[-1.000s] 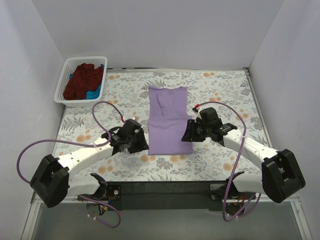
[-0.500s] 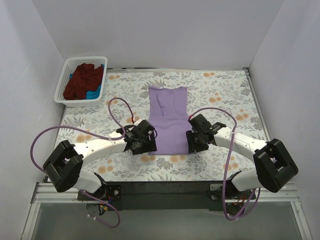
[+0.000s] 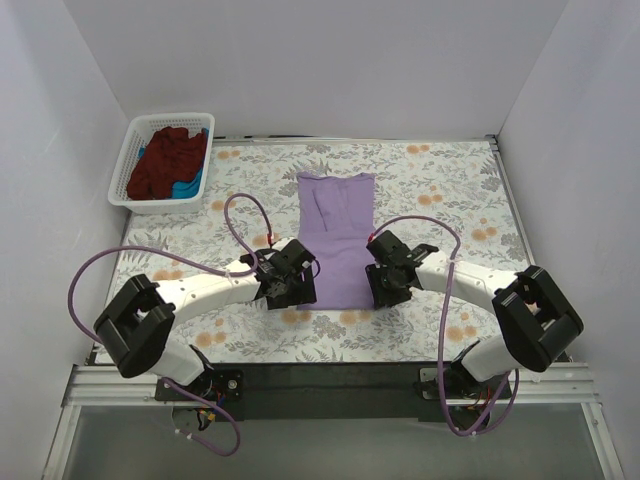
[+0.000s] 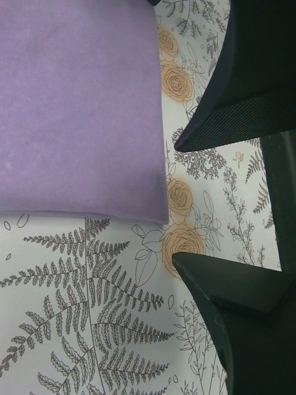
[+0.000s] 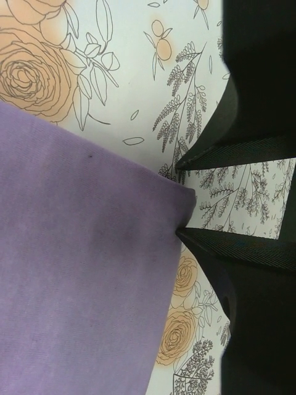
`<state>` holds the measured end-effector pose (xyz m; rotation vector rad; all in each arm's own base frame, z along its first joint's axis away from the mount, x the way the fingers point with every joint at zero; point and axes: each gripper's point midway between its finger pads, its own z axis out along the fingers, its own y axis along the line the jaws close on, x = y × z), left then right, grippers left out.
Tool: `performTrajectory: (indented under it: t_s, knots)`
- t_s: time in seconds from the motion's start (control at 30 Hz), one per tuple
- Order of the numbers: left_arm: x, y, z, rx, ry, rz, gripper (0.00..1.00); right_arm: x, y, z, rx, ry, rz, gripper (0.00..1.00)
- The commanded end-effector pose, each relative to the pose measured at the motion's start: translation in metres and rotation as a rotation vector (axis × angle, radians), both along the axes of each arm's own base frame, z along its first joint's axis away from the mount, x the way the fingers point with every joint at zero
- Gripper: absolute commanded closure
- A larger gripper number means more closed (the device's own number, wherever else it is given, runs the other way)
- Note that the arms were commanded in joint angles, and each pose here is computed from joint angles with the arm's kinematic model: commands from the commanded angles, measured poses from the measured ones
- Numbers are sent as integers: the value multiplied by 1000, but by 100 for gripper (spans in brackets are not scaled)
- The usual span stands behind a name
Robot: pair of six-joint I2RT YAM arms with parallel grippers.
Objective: Fold and stack the t-shirts
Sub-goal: Fold the tshirt
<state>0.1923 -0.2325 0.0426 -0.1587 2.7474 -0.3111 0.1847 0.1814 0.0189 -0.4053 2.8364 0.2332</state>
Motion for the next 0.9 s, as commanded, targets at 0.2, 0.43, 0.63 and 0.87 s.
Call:
performTrajectory:
  t_s: [0.2,0.43,0.63,0.87]
  knots:
    - [7,-6,6,21,-15,13,36,-10,-16,-18,-136,35,20,58]
    - [5,-6,3,47,6,11,36,-18,-21,-26,-173,59,34,71]
    - [4,-9,3,45,21,19,36,-20,-17,-30,-194,72,59,83]
    - [3,-12,-2,54,45,16,37,-22,-14,-33,-199,80,82,99]
